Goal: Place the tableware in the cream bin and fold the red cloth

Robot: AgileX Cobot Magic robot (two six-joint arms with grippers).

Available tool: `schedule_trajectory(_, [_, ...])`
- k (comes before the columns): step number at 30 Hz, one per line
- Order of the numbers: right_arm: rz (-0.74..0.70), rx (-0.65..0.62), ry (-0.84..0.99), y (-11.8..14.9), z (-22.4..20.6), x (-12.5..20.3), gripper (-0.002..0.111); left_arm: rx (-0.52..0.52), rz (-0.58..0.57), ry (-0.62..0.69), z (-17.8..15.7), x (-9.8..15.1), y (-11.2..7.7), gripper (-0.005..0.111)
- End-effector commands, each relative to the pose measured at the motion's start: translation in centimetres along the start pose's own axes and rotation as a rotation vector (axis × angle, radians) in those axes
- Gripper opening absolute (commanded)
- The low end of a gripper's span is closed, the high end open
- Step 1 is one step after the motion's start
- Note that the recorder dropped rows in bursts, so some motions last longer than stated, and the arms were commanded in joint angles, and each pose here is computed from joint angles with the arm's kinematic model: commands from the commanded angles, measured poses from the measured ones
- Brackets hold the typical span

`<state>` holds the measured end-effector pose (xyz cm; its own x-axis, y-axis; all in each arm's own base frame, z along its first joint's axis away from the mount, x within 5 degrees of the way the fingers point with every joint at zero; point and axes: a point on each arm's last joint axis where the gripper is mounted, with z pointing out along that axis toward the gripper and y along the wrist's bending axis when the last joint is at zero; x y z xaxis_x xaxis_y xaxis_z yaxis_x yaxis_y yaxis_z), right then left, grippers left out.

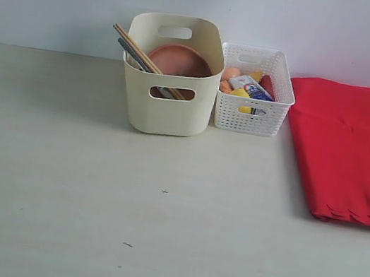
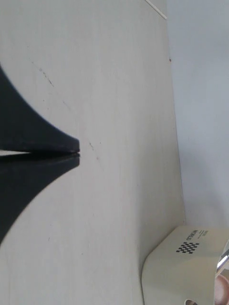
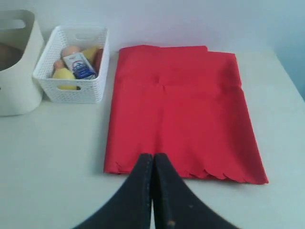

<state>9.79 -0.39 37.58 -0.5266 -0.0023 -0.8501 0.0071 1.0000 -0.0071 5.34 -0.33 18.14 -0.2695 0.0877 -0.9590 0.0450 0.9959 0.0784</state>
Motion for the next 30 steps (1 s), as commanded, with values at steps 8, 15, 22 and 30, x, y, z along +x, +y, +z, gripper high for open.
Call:
schedule_trajectory(8, [-0.177, -0.037, -0.208, 0.5, -3.6, 4.3, 0.0, -0.006, 0.004, -0.008, 0.0, 0.0, 0.0, 0.0])
schedule_trajectory(15, [-0.211, -0.14, -0.364, 0.6, -4.6, 6.9, 0.0, -0.006, 0.004, -0.008, 0.0, 0.0, 0.0, 0.0])
schedule_trajectory(22, [-0.203, -0.224, -0.483, 1.0, -3.4, 8.9, 0.0, -0.006, 0.004, -0.008, 0.0, 0.0, 0.0, 0.0])
schedule_trajectory(30, [-0.246, -0.291, -0.549, 1.3, -0.9, 11.8, 0.0, -0.006, 0.004, -0.008, 0.0, 0.0, 0.0, 0.0])
